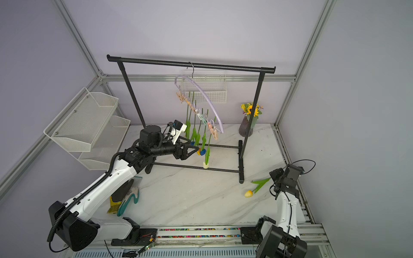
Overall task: Dry the flowers on a clothes hanger
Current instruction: Pick up the flower at the center of the board.
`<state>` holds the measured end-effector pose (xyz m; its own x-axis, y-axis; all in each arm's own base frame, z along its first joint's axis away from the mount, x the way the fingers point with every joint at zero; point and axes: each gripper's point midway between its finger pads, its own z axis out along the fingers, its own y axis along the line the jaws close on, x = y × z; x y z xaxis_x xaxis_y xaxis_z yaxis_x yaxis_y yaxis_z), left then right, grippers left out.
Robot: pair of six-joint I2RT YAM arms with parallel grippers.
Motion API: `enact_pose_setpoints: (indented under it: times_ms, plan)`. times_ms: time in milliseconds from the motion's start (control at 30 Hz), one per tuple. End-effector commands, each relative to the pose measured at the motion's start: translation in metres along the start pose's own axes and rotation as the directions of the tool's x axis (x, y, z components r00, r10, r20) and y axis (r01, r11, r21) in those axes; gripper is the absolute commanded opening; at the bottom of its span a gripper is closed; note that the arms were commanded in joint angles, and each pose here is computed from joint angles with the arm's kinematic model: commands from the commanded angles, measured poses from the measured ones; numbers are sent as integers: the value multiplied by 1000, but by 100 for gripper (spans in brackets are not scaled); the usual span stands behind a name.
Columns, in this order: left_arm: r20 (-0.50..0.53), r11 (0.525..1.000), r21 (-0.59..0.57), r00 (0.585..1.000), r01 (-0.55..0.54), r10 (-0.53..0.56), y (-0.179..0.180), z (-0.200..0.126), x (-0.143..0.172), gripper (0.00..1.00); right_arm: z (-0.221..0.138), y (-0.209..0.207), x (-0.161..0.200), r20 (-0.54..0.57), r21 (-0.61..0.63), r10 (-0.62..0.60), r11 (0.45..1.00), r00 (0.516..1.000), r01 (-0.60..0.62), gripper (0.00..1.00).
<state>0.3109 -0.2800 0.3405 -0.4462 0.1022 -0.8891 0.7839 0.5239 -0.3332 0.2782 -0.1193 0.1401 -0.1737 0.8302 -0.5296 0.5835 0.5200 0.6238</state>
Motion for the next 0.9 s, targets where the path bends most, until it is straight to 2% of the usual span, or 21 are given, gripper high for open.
enact_pose_setpoints:
  times_ms: [0,167,300,433,633,700,867]
  plan:
    - [47,999,-2,998,-43,43,-5,-8,-21,82,-24,64,-8,57,-318,-102,941,993,115,0]
    - [49,999,-3,998,-48,48,-5,-9,-23,82,-47,112,-10,56,-546,-136,825,989,144,0]
    - [53,999,2,997,-50,50,-7,-10,-26,82,-63,147,-19,27,-669,-145,732,989,126,0]
    - [55,999,4,997,-49,48,-7,-10,-27,82,-91,183,-34,72,-772,-171,614,983,164,0]
    - [70,999,4,996,-53,52,-10,-13,-32,82,-134,228,-37,175,-851,-249,447,952,274,0]
    - [76,999,7,996,-53,53,-11,-14,-35,82,-144,237,-35,215,-857,-271,410,938,314,0]
    - [97,998,22,994,-57,54,-16,-16,-43,82,-167,262,-19,278,-888,-331,269,902,372,0]
